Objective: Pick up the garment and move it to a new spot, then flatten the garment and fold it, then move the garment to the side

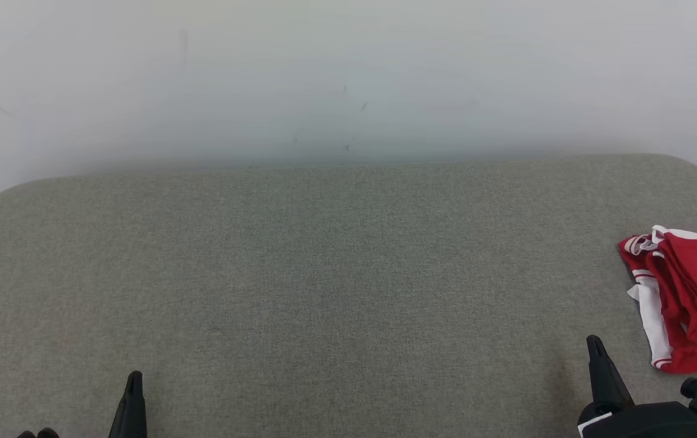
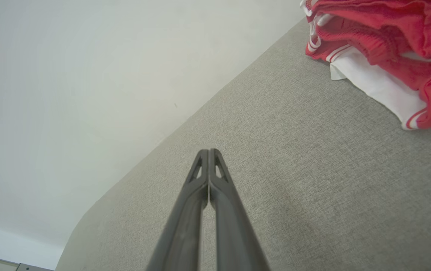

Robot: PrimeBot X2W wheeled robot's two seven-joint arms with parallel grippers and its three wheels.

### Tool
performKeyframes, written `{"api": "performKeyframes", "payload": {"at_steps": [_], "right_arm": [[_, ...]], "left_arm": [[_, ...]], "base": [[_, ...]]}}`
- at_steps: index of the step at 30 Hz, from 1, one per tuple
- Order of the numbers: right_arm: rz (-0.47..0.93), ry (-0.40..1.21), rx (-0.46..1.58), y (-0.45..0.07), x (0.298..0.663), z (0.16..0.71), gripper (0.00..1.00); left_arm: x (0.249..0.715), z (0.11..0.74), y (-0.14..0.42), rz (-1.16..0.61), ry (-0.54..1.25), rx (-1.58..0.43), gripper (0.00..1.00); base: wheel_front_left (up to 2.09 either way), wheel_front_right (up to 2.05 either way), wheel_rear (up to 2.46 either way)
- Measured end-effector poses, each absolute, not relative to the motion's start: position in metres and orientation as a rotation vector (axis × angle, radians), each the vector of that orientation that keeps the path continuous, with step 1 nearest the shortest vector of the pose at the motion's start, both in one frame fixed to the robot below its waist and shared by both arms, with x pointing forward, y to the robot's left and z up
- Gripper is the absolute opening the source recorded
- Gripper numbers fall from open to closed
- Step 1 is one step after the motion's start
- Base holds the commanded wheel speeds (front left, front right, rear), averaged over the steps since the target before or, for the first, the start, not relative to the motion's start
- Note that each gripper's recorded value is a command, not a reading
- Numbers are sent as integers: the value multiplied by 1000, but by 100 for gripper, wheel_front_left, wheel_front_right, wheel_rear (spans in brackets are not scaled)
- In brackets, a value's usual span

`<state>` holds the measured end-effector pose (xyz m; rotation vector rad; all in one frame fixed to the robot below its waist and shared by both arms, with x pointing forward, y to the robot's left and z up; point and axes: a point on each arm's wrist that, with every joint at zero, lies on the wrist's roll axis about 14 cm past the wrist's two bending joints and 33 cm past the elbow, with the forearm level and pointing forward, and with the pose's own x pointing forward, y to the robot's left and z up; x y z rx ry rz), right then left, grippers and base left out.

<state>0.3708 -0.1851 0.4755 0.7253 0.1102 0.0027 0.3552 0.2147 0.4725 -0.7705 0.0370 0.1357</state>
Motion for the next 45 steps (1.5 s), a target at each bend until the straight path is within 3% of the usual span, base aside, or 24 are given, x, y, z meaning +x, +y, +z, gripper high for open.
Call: {"api": "performKeyframes", "payload": {"at_steps": [45], "right_arm": [[-25, 66, 1223, -194, 381, 490, 0]], "left_arm": [[373, 485, 208, 96, 29, -1248, 0]], "base": [[0, 0, 0]]}}
